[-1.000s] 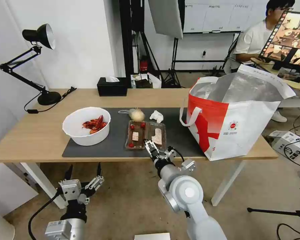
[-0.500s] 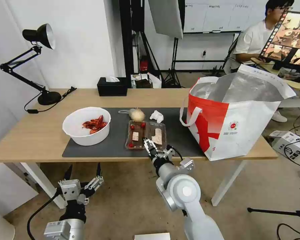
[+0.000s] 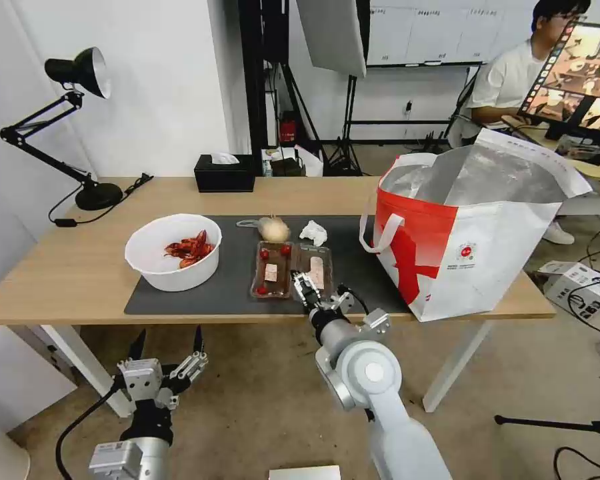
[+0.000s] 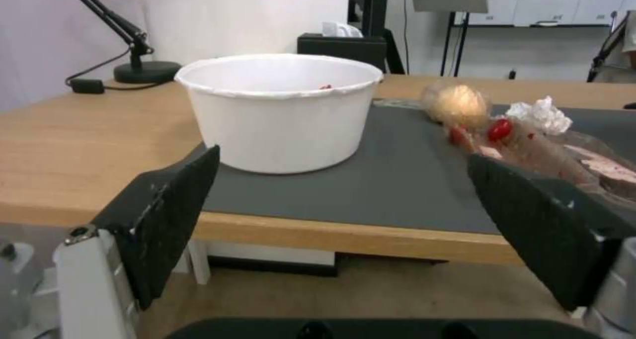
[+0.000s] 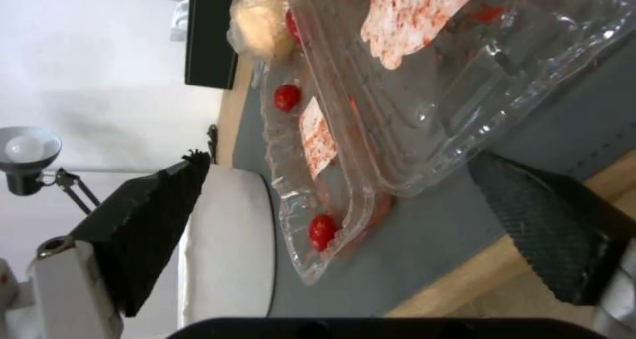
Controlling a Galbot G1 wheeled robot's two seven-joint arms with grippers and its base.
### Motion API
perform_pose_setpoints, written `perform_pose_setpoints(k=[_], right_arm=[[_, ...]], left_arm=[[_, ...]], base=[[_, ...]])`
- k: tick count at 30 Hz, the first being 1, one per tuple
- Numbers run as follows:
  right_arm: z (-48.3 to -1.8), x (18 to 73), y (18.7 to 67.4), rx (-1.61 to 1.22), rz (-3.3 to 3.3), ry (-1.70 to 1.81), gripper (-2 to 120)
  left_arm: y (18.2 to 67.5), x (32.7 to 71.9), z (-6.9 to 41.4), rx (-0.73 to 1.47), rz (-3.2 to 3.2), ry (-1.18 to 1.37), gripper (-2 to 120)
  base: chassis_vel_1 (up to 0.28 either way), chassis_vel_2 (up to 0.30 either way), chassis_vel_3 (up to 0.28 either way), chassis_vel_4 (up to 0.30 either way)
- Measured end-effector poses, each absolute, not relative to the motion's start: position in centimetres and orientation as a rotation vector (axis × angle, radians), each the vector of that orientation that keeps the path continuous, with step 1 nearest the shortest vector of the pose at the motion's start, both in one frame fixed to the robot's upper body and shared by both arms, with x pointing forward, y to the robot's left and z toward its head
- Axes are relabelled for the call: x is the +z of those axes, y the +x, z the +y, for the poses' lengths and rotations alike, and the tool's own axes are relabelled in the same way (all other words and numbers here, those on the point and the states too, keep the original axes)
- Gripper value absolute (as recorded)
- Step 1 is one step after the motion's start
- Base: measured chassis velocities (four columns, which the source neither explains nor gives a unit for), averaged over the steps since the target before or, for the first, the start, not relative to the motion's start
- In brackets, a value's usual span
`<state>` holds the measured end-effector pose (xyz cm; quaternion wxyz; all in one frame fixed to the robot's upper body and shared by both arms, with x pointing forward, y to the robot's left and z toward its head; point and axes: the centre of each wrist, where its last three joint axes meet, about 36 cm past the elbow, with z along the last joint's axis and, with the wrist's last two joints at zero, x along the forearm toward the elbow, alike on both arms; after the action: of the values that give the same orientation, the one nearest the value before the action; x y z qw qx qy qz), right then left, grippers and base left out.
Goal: Pick up the trash from the table and place it into the takeout bag.
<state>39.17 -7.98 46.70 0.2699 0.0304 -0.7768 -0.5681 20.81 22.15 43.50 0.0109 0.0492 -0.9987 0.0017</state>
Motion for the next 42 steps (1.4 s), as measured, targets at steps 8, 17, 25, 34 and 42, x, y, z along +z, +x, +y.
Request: perform_pose_setpoints(k=[8,17,25,34,42], right_arm=[[-8.0,46.6,39.4,-1.536,-2.099,0.082,100],[-8.2,47.3,39.6,-1.554,-2.119,0.091,100],[-8.2,47.4,39.6,-1.555,-2.138,0.090,100],[-8.1,47.5,39.9,-1.506,-2.228,0.105,100],[-7.4,47.3,39.9,-1.369,-2.395,0.140,100]], left_arm=[[20.8,43.5,22.1,0.007,-3.115,0.154,100],[20.7,43.4,22.1,0.009,-3.114,0.154,100],[20.7,43.5,22.0,0.008,-3.114,0.151,100],[20.6,43.6,22.0,0.008,-3.115,0.149,100],[20.6,43.6,21.9,0.011,-3.117,0.148,100]], base=[[0.000,0.000,0.000,0.000],[0.000,0.000,0.000,0.000],[0.000,0.000,0.000,0.000],[0.000,0.000,0.000,0.000],[0.000,0.000,0.000,0.000]])
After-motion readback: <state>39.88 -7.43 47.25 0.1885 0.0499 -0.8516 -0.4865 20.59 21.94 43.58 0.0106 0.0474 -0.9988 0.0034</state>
